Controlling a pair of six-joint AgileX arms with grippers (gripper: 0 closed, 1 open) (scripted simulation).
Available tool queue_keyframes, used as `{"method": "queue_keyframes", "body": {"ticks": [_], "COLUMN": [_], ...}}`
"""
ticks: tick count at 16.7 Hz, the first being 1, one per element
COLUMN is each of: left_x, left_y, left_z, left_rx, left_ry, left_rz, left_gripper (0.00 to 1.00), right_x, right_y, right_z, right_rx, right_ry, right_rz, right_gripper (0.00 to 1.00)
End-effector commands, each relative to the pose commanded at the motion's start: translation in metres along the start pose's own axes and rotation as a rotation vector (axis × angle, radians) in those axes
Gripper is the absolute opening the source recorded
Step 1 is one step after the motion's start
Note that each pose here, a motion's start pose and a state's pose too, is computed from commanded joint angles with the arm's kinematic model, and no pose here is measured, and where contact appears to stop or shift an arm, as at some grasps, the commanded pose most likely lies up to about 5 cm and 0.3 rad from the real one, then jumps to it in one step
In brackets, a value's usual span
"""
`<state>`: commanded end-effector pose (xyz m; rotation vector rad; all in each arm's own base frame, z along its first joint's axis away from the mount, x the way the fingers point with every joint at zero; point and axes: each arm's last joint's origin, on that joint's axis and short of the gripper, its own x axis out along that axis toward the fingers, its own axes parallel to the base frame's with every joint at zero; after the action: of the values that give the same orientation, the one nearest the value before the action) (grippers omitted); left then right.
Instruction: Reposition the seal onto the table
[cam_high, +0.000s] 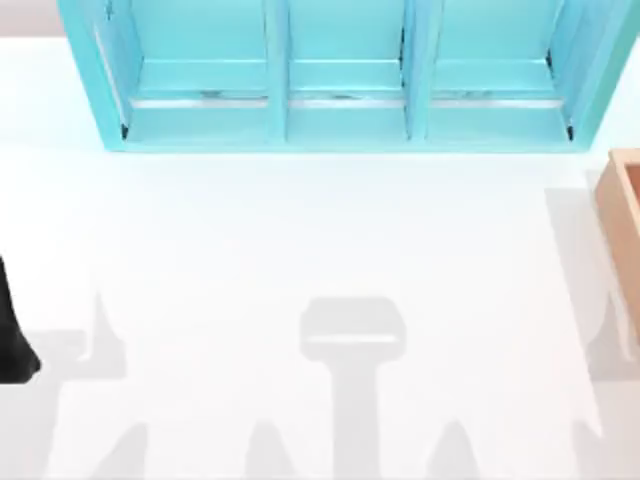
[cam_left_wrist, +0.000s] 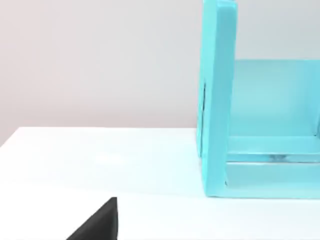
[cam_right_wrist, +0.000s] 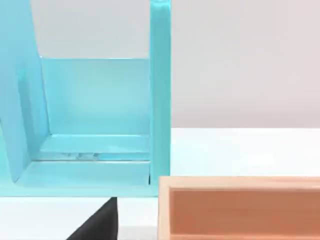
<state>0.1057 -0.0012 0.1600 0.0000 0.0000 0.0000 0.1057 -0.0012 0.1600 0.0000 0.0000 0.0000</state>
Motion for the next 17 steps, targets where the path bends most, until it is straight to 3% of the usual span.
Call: {"method": "queue_keyframes", "body": {"ticks": [4,7,12,17], "left_x": [0.0,0.0,0.0,0.0], "left_y": [0.0,0.0,0.0,0.0], "left_z": [0.0,0.0,0.0,0.0], "left_rx": [0.0,0.0,0.0,0.0], "left_ry": [0.0,0.0,0.0,0.0], "left_rz": [0.0,0.0,0.0,0.0], "left_gripper": [1.0,1.0,1.0,1.0], "right_x": [0.0,0.003,0.03,0.086], "right_y": [-0.001,-0.004,-0.017,-0.042], "right_z": [0.005,0.024,0.063,0.083], "right_rx": [-0.009,-0.04,-0.091,-0.087], "right_ry": [0.032,0.159,0.554,1.03], "right_rz": [-0.009,-0.037,-0.086,-0.089], "right_gripper": [1.0,1.0,1.0,1.0]}}
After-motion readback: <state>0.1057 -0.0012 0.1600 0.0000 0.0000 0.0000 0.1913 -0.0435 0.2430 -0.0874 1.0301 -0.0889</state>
